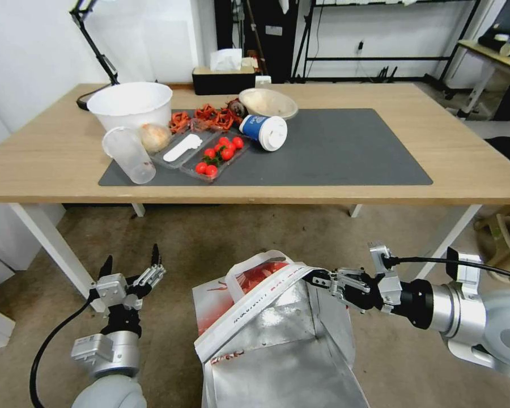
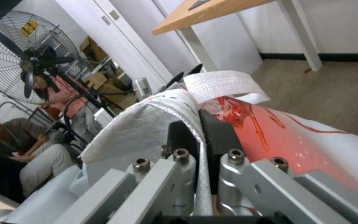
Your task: Pick up the food delivery bag from the floor and place it on the table.
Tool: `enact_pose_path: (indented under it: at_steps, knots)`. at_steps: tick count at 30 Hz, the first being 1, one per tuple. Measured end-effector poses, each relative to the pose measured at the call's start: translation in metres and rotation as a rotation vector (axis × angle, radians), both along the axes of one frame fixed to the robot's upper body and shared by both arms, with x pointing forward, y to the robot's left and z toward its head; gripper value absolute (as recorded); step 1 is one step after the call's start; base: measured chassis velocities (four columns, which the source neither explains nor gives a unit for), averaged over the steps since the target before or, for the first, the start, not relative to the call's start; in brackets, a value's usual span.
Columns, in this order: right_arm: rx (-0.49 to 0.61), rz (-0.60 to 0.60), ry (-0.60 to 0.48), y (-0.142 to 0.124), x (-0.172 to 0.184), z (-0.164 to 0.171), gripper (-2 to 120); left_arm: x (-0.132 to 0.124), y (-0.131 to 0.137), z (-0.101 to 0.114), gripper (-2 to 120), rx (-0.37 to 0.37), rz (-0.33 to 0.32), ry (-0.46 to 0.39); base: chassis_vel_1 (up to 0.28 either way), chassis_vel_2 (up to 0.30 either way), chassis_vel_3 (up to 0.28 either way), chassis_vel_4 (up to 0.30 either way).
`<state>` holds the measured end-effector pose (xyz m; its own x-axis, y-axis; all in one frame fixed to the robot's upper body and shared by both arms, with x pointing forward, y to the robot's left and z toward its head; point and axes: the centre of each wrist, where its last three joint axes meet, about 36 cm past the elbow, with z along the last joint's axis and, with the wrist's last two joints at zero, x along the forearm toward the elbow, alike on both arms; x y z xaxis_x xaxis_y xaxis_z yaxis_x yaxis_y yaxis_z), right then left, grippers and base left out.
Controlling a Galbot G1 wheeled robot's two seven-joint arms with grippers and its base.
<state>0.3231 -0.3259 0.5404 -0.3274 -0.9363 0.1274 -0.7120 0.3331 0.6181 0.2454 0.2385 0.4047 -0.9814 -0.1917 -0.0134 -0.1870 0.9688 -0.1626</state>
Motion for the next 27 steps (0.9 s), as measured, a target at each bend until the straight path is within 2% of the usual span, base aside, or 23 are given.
enact_pose_path:
  at_steps: [27]
  knots:
    - [0.008, 0.0, 0.007, -0.0013, -0.0029, -0.0056, 0, -0.0005, 0.0003, 0.0021, 100, 0.0, 0.004, -0.004, 0.0, 0.0, 0.0, 0.0]
